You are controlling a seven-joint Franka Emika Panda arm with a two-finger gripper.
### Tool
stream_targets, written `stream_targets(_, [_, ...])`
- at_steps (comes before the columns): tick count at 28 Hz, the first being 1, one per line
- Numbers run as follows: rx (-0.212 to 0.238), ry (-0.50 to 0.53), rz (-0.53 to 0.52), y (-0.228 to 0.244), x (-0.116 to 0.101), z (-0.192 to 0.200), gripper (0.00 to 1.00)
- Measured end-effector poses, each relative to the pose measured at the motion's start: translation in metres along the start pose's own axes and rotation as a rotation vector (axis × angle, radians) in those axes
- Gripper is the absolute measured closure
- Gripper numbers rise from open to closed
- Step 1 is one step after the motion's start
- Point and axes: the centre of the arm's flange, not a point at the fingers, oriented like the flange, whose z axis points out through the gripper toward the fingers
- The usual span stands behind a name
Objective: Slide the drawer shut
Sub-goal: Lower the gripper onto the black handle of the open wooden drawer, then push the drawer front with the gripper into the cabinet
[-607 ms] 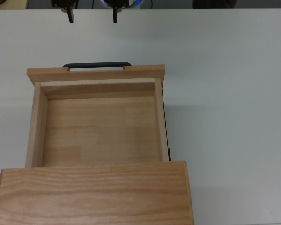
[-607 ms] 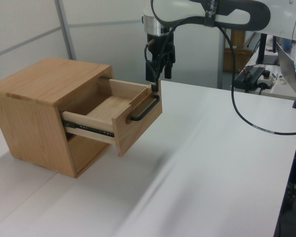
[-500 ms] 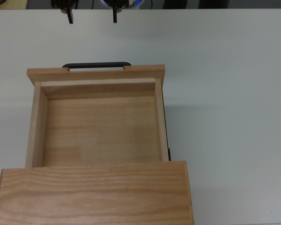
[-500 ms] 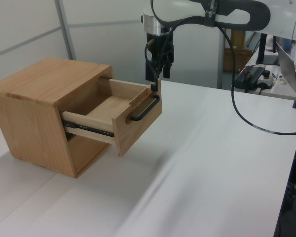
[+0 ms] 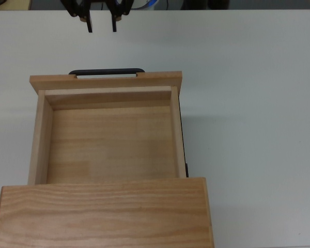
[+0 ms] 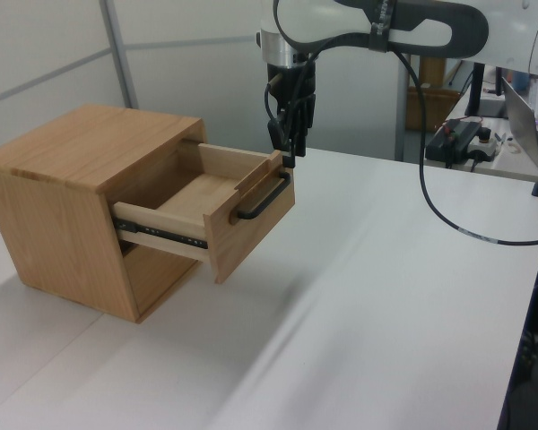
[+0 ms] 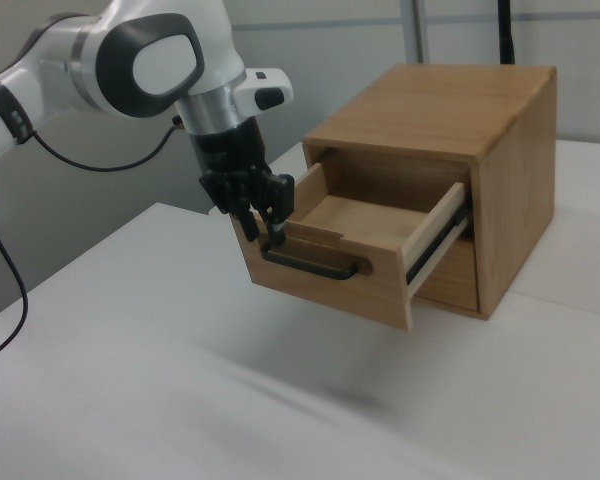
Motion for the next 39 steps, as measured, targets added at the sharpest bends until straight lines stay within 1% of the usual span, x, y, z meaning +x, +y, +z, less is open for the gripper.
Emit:
stream_targets(4, [0.000, -0.006, 0.001, 0.007, 0.000, 0.003, 0.71])
stream_targets(5, [0.000, -0.007, 0.003, 0.008, 0.000, 0.004, 0.77])
stream_targets(6, [0.001, -0.008, 0.003, 0.008, 0.000, 0.004, 0.78])
stream_targets(10, [0.008, -0.017, 0.002, 0.008, 0.001, 0.010, 0.92])
stream_targets(11, [0.010, -0.024, 0.002, 0.008, 0.002, 0.013, 0.99])
stream_targets(21, [0.024, -0.102, -0.005, 0.009, 0.019, 0.062, 0.99])
stream_targets(26, [0.028, -0.126, -0.013, 0.010, 0.025, 0.078, 0.99])
stream_targets(29, [0.027, -0.109, -0.015, 0.011, 0.031, 0.085, 0.99])
stream_targets(33, [0.019, -0.053, -0.016, 0.011, 0.041, 0.087, 0.99])
stream_targets(39, [0.013, -0.001, -0.018, 0.011, 0.048, 0.085, 0.99])
